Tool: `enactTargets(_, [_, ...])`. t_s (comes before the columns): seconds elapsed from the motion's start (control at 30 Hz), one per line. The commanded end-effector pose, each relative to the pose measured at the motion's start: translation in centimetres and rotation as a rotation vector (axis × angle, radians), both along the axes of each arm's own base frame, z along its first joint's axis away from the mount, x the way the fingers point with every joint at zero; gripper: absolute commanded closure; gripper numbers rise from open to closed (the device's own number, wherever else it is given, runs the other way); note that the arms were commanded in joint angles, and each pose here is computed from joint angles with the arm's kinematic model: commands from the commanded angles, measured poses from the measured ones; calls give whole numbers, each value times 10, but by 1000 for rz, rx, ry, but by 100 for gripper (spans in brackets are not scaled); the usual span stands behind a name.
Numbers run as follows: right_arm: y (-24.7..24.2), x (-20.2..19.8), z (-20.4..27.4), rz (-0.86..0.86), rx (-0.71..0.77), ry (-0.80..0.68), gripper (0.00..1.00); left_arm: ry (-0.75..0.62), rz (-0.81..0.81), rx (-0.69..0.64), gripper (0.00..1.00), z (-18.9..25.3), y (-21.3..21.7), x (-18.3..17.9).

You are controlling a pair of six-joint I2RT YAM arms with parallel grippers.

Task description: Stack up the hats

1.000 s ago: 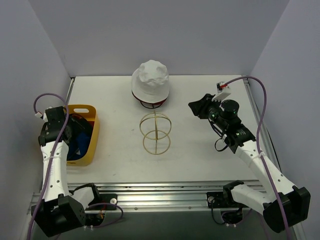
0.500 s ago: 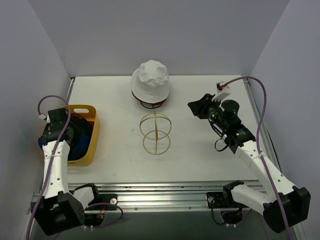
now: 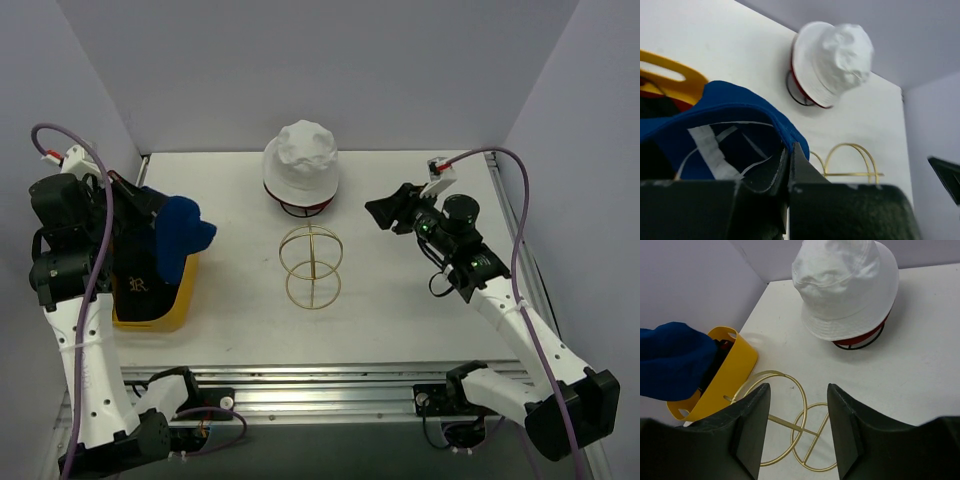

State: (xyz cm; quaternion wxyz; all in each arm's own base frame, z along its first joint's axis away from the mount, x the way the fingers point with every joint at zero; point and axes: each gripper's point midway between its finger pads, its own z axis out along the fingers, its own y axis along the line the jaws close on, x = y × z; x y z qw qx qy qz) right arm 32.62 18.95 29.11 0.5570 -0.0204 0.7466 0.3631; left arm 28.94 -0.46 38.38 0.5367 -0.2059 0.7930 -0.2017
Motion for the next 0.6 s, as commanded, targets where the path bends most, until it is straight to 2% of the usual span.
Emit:
enactTargets(0.0, [20, 5, 60, 100, 58, -164, 54, -121, -295, -63, 98, 34, -48, 7])
enactTargets(0.13, [41, 5, 77, 191, 53, -207, 48, -191, -394, -71, 97, 58, -70, 13])
enactTargets(0.27, [67, 2, 100, 325, 68, -290, 41, -335, -605, -136, 97, 88, -116, 18])
enactTargets(0.3, [73, 0, 120, 350, 81, -339, 39, -335, -645, -155, 98, 90, -125, 20])
enactTargets(0.33, [76, 0, 125, 363, 74, -358, 39, -359, -682, -152, 98, 102, -133, 18])
enactTargets(0.37, [81, 7, 124, 370, 63, -357, 38, -331, -697, -155, 98, 96, -137, 30])
enactTargets(0.4, [85, 8, 135, 381, 58, -380, 36, -337, -757, -136, 98, 98, -154, 27])
enactTargets(0.53, [101, 18, 131, 461, 17, -385, 36, -362, -904, -153, 98, 107, -176, 31])
enactTargets(0.57, [104, 24, 123, 472, 0, -382, 36, -397, -987, -162, 98, 109, -183, 32])
